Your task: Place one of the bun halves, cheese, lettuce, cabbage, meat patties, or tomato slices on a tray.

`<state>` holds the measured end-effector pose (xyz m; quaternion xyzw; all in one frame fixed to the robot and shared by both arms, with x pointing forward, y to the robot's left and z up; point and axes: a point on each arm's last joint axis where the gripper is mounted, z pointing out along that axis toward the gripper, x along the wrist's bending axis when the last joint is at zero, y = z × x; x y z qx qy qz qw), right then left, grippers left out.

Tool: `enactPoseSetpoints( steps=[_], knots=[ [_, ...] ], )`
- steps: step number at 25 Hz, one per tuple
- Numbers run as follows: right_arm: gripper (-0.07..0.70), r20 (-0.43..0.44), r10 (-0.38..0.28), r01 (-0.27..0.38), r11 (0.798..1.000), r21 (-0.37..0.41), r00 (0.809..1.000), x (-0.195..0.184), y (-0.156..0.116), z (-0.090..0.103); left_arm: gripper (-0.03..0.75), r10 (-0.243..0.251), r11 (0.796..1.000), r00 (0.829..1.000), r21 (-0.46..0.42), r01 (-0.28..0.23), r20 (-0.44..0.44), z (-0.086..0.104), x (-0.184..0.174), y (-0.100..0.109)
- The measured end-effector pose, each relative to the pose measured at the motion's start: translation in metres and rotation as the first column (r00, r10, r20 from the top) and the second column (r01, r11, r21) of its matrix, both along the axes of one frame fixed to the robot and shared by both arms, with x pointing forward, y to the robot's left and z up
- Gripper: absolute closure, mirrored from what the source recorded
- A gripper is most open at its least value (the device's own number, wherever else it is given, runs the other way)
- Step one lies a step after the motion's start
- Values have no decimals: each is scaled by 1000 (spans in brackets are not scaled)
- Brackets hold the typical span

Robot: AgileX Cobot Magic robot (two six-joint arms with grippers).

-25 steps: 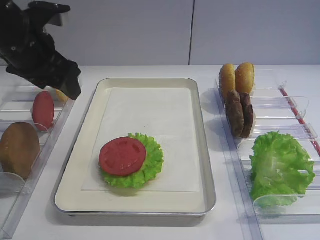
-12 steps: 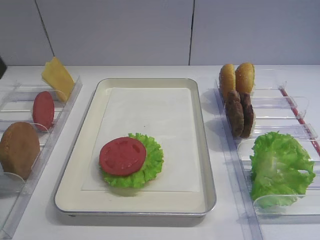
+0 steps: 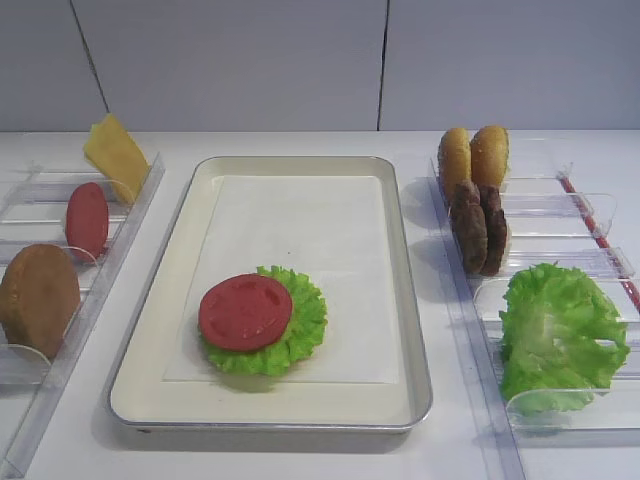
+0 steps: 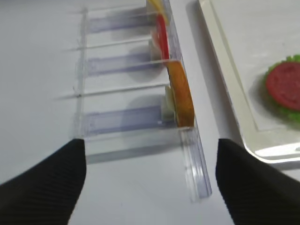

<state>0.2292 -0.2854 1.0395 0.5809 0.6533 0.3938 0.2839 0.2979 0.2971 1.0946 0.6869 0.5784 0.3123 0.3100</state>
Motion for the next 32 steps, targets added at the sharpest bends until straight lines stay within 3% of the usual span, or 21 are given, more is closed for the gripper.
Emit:
enactPoseSetpoints(
  steps=[4,9,12,19,25,27,29,31,32],
  knots=[
    [386,0,0,0,1000,0,1000,0,0,0,181,13,1000,996,1,-13,-87,-19,-14,2],
    [386,0,0,0,1000,0,1000,0,0,0,183,20,1000,994,-4,-21,-106,-42,-26,3],
    [386,0,0,0,1000,0,1000,0,0,0,183,26,999,997,-18,-27,-76,-46,-34,4],
    [386,0,0,0,1000,0,1000,0,0,0,183,25,998,994,-52,-20,103,-43,-61,7],
    [386,0,0,0,1000,0,1000,0,0,0,183,0,1000,997,-15,1,71,-54,-70,8],
    [386,0,0,0,1000,0,1000,0,0,0,183,-34,999,997,2,34,73,-55,-70,6],
    [386,0,0,0,1000,0,1000,0,0,0,185,-131,991,989,41,128,66,-56,-71,1],
    [386,0,0,0,1000,0,1000,0,0,0,193,-239,970,970,59,235,56,-57,-73,-4],
    [386,0,0,0,1000,0,1000,0,0,0,201,-254,966,966,60,250,56,-57,-74,-4]
  ],
)
